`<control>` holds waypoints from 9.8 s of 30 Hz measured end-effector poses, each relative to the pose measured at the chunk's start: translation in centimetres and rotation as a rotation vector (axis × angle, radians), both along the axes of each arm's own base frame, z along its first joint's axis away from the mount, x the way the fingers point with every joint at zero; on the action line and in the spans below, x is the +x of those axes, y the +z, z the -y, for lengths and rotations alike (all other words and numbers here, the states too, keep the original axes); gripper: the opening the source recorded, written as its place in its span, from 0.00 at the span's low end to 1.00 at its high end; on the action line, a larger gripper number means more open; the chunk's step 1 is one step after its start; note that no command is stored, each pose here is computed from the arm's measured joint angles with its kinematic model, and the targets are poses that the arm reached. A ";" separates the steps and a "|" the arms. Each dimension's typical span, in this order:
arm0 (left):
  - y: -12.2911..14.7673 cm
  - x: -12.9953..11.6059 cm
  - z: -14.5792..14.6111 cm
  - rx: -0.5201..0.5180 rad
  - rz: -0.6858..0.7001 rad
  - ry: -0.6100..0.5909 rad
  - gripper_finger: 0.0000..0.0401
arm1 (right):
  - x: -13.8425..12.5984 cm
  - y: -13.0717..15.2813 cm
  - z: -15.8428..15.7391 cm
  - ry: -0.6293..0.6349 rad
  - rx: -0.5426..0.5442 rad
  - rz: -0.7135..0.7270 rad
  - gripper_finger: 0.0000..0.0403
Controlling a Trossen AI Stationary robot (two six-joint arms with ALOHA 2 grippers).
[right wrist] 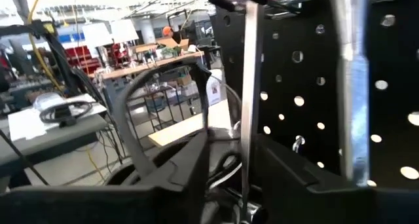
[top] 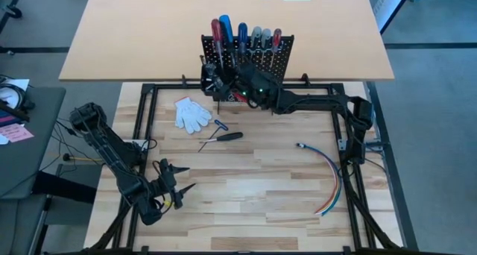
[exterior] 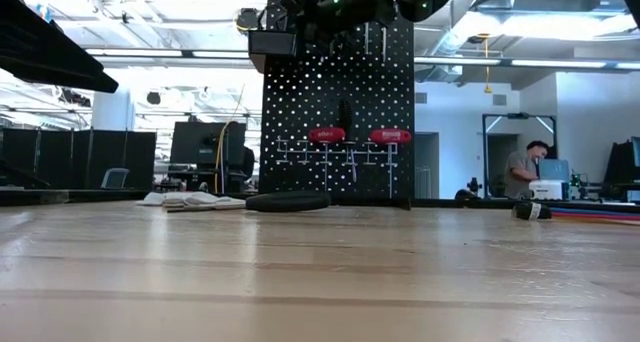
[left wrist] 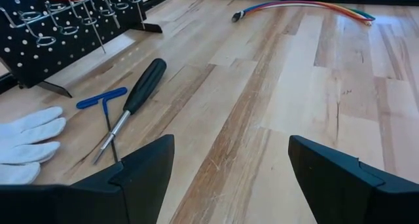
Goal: Hang tools onto peg board
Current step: Hang the transparent red screwdriver in the peg board, then hang the black screwdriver on the peg board, then hang the black screwdriver in the pegboard
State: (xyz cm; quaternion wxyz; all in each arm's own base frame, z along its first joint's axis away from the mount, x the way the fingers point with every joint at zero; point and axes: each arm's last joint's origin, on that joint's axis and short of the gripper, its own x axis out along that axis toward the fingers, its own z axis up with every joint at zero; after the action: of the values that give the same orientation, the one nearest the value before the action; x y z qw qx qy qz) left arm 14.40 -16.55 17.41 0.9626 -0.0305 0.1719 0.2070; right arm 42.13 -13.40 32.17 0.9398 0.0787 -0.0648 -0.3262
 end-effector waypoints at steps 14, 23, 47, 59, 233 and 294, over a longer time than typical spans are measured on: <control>0.0 0.0 0.0 -0.001 0.001 0.000 0.74 | -2.3 3.1 -1.9 0.023 -0.077 -0.143 0.59; 0.0 0.0 0.0 -0.004 0.002 0.001 0.74 | -3.8 4.2 -2.9 0.042 -0.083 -0.252 0.59; -0.6 2.1 -1.8 -0.023 -0.148 0.019 0.74 | -7.1 -12.3 -19.4 0.621 -0.188 -0.792 0.59; -1.6 8.0 -12.0 0.055 -0.504 0.047 0.74 | -6.3 -18.9 -14.0 0.315 0.048 -0.810 0.59; -0.9 7.3 -7.7 0.060 -0.255 0.156 0.30 | -4.8 -1.4 -1.4 -0.013 -0.008 -0.463 0.43; -1.2 0.7 -15.9 -0.079 0.131 0.138 0.29 | -10.9 -14.3 -14.0 0.312 0.048 -0.631 0.10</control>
State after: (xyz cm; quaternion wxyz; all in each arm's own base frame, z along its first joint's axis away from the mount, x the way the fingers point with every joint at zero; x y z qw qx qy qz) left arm 15.14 -0.61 16.23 0.9533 -0.0936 0.1139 0.2635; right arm 31.22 0.59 17.91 0.9500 0.0053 0.2491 -0.1883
